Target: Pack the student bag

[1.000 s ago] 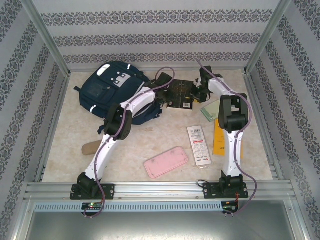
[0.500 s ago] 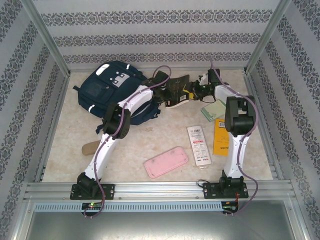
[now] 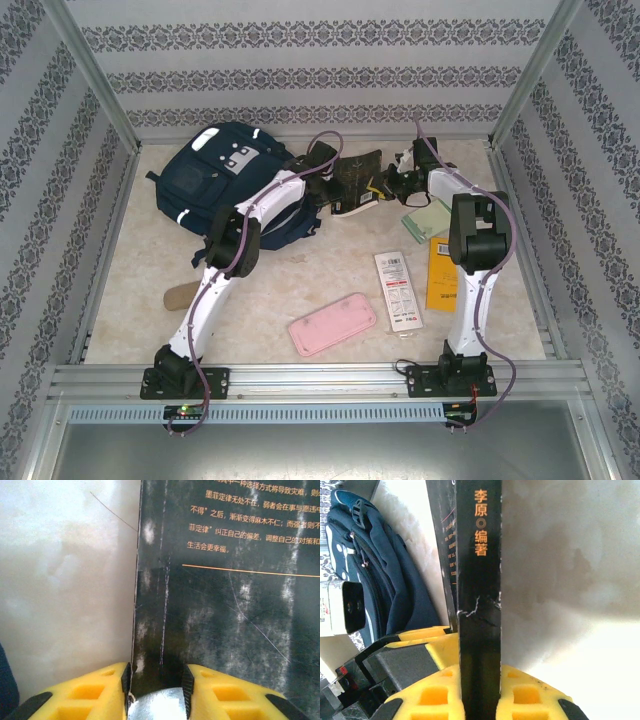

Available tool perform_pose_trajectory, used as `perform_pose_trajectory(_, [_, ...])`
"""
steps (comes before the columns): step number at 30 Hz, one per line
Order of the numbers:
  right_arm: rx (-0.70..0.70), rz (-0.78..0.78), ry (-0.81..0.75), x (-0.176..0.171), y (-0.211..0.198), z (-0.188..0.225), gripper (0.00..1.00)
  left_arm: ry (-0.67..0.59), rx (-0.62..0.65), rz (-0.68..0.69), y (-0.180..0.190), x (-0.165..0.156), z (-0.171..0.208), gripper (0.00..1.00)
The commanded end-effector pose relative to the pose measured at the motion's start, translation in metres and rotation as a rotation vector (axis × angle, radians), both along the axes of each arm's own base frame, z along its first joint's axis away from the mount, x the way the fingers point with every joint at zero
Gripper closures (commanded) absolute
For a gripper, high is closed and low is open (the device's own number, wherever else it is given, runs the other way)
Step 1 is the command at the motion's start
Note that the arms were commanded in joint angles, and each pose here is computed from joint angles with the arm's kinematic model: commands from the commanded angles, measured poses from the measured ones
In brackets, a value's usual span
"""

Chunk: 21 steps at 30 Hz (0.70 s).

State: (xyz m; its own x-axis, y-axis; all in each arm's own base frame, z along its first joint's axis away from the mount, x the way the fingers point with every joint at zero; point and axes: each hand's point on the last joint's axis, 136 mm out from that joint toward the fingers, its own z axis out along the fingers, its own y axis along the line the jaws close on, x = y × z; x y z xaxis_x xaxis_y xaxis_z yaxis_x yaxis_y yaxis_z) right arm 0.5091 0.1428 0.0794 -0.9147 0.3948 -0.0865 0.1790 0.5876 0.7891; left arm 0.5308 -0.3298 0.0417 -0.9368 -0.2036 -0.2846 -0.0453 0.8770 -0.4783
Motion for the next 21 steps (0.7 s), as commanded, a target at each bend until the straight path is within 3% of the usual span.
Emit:
perform_pose_trajectory(1, [0.018, 0.012, -0.118, 0.001, 0.006, 0.047, 1.00, -0.054, -0.048, -0.080, -0.011, -0.015, 0.067, 0.60])
perform_pose_trajectory(5, [0.048, -0.007, -0.162, -0.001, 0.007, 0.070, 1.00, -0.120, -0.036, -0.109, 0.004, -0.021, 0.116, 0.56])
perform_pose_trajectory(9, [0.062, -0.021, -0.203, -0.007, 0.007, 0.091, 1.00, -0.154, 0.078, -0.131, 0.038, -0.031, 0.139, 0.55])
perform_pose_trajectory(17, [0.087, -0.034, -0.232, -0.032, 0.016, 0.109, 1.00, -0.129, 0.449, -0.186, 0.134, -0.055, 0.115, 0.54])
perform_pose_trajectory(21, [0.078, -0.032, -0.239, -0.045, 0.022, 0.113, 1.00, -0.097, 0.593, -0.273, 0.155, -0.065, 0.091, 0.53])
